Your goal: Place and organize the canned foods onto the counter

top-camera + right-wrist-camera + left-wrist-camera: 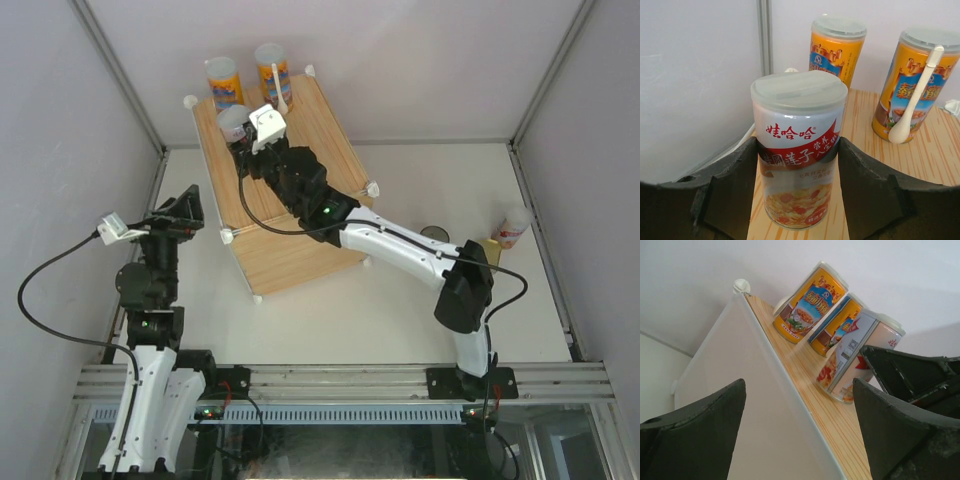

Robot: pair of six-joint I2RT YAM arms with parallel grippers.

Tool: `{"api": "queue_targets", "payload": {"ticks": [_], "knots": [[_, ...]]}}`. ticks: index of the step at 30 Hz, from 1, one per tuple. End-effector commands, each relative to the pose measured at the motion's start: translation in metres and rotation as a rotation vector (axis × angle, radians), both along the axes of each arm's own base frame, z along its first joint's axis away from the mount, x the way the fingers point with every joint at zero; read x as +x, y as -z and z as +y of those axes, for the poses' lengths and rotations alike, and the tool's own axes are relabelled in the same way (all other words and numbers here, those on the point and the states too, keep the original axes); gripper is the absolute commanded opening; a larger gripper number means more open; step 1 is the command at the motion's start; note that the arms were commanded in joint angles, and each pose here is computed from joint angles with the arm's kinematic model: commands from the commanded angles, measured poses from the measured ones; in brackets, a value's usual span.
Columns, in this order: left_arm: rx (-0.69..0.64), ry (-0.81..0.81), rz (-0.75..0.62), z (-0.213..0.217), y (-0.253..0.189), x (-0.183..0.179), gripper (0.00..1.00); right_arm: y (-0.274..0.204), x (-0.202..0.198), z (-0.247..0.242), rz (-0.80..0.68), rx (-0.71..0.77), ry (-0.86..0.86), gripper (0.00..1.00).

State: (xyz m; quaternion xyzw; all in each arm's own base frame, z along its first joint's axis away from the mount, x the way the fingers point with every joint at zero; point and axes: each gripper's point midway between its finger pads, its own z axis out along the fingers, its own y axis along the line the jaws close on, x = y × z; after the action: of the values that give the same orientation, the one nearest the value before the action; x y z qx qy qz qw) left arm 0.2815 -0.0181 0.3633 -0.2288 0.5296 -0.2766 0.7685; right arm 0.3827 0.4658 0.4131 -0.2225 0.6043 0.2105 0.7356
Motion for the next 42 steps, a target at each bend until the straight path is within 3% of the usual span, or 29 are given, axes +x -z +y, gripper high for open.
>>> {"api": "queue_targets", "payload": {"ticks": [1, 15, 26, 28, 31, 33, 37, 42], "knots": [[0.023, 0.006, 0.008, -0.001, 0.003, 0.003, 0.91, -0.096, 0.003, -0.015, -0.177, 0.301, -0.017, 0.0], [0.022, 0.06, 0.0, -0.011, -0.001, 0.005, 0.91, -0.073, 0.045, 0.002, -0.194, 0.341, 0.003, 0.0], [0.015, 0.063, -0.007, -0.011, -0.002, 0.004, 0.91, -0.055, 0.041, 0.011, -0.172, 0.283, 0.009, 0.01], [0.015, 0.063, -0.007, -0.011, -0.002, 0.004, 0.91, -0.053, 0.04, 0.011, -0.163, 0.273, 0.016, 0.15], [0.015, 0.058, -0.011, -0.01, -0.003, 0.003, 0.91, -0.048, 0.041, 0.01, -0.142, 0.266, 0.023, 0.56], [0.015, 0.056, -0.012, -0.01, -0.003, 0.003, 0.91, -0.047, 0.041, 0.01, -0.13, 0.259, 0.023, 0.72], [0.015, 0.05, -0.014, -0.009, -0.003, 0.002, 0.91, -0.045, 0.041, 0.008, -0.112, 0.248, 0.032, 0.9], [0.014, 0.047, -0.014, -0.008, -0.003, 0.002, 0.91, -0.047, 0.04, 0.002, -0.098, 0.237, 0.048, 0.94]]}}
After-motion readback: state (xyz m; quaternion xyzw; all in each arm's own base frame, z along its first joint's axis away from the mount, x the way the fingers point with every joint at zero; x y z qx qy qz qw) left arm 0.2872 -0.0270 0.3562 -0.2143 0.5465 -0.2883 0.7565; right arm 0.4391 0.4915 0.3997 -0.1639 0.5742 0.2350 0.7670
